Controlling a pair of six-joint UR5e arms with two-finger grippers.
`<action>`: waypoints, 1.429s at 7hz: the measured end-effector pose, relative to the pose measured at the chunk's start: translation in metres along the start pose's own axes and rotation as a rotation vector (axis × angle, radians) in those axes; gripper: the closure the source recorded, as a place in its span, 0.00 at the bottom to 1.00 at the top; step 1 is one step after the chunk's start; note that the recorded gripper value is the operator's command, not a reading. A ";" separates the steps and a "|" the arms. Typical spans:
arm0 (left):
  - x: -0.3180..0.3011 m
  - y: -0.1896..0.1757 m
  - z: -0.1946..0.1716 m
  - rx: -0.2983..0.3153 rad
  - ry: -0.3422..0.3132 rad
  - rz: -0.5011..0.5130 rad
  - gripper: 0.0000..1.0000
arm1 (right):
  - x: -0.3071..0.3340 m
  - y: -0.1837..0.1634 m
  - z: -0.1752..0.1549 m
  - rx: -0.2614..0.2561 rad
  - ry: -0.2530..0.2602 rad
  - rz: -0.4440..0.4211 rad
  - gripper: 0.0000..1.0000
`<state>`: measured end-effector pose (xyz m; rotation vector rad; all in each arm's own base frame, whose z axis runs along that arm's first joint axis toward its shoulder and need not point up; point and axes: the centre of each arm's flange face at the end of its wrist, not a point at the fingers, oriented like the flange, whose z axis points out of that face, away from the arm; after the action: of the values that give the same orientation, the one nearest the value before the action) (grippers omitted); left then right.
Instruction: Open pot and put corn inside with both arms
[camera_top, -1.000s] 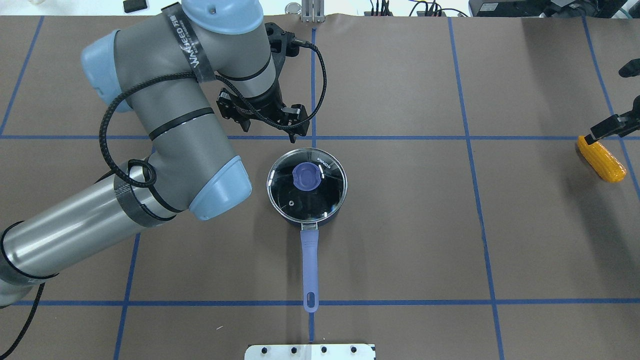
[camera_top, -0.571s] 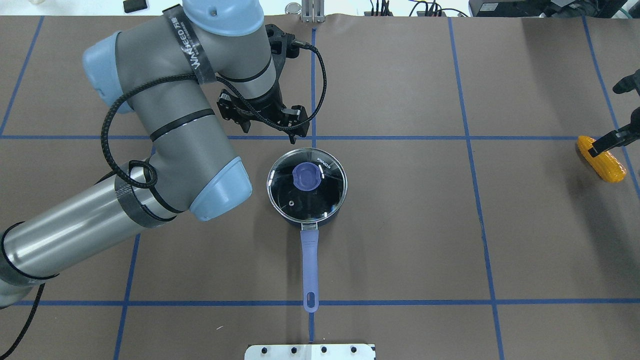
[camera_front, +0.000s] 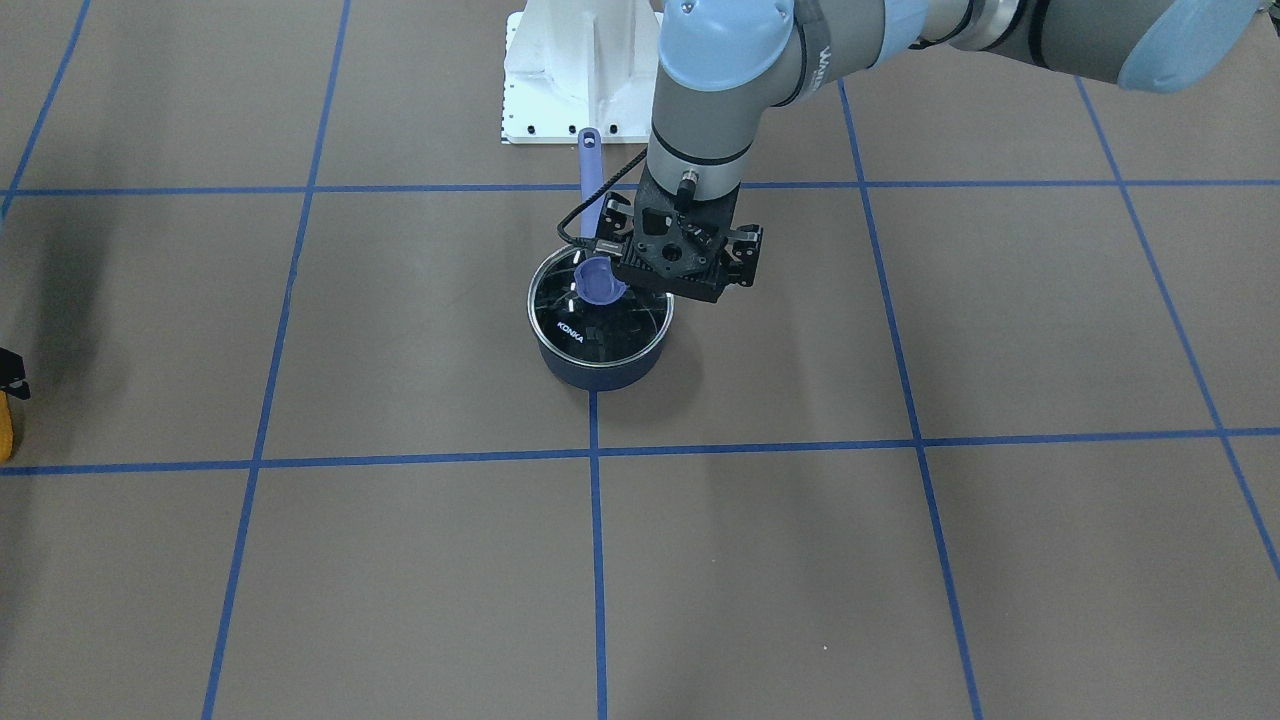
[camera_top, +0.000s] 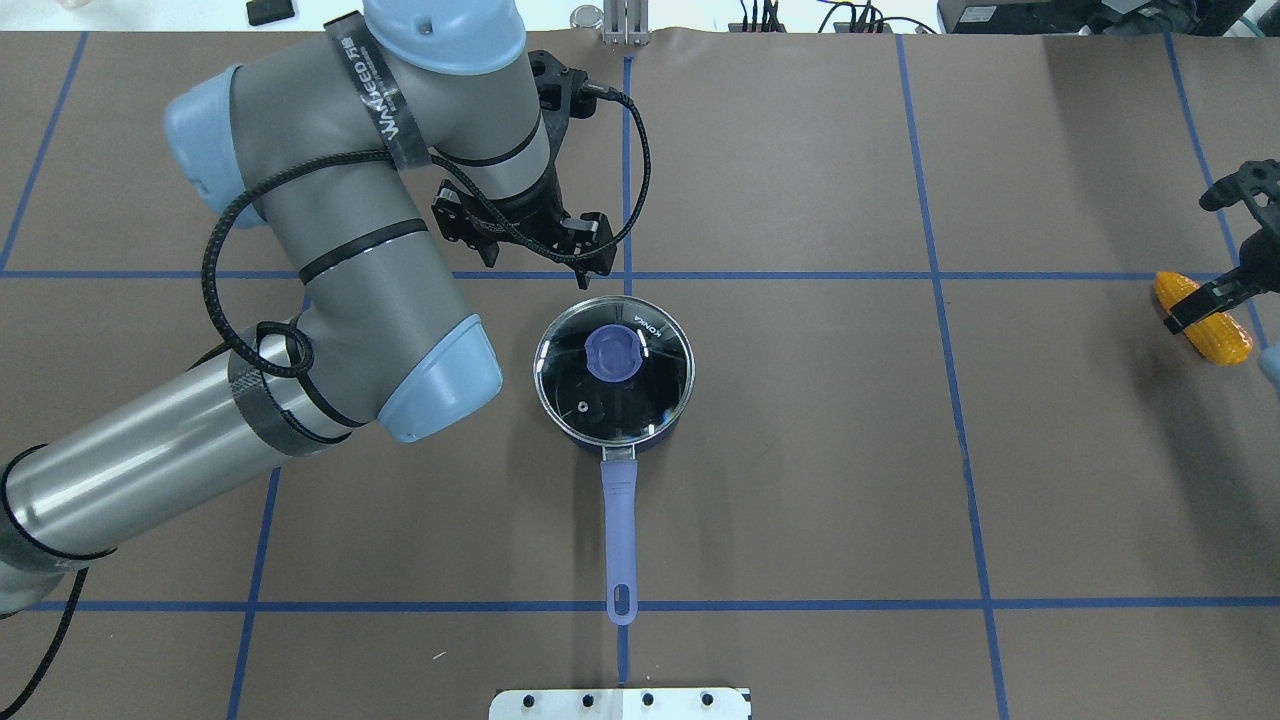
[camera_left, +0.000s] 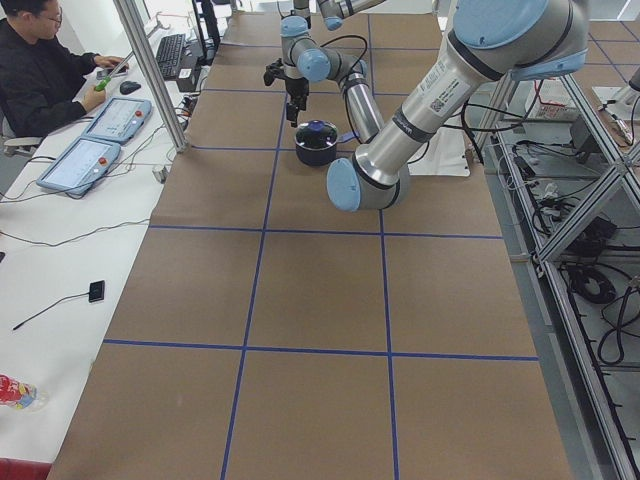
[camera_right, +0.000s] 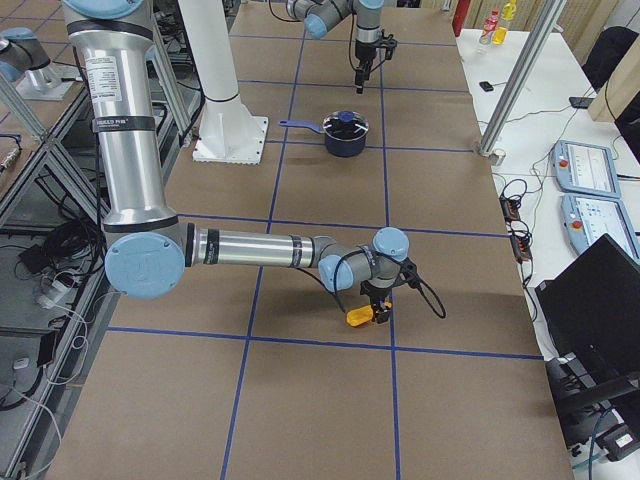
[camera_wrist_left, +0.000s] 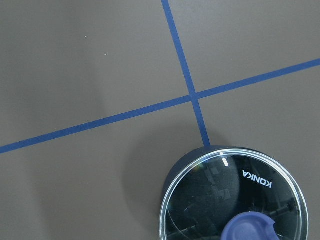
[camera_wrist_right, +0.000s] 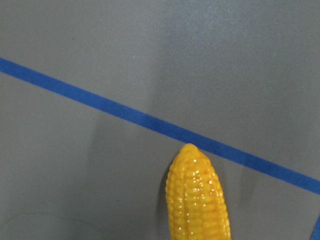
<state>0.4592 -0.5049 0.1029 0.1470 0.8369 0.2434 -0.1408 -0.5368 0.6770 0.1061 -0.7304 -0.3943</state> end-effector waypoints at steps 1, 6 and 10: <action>0.000 0.000 0.000 0.000 0.000 0.000 0.01 | 0.002 0.002 0.003 -0.005 0.000 -0.012 0.14; -0.002 0.001 0.001 0.000 0.000 0.001 0.01 | 0.008 0.015 0.009 -0.022 0.000 -0.068 0.76; -0.004 0.001 0.003 -0.001 -0.002 0.002 0.01 | -0.002 0.000 -0.005 0.008 0.013 -0.125 0.77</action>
<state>0.4590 -0.5047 0.1079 0.1469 0.8350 0.2455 -0.1383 -0.5363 0.6720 0.1626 -0.7146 -0.5092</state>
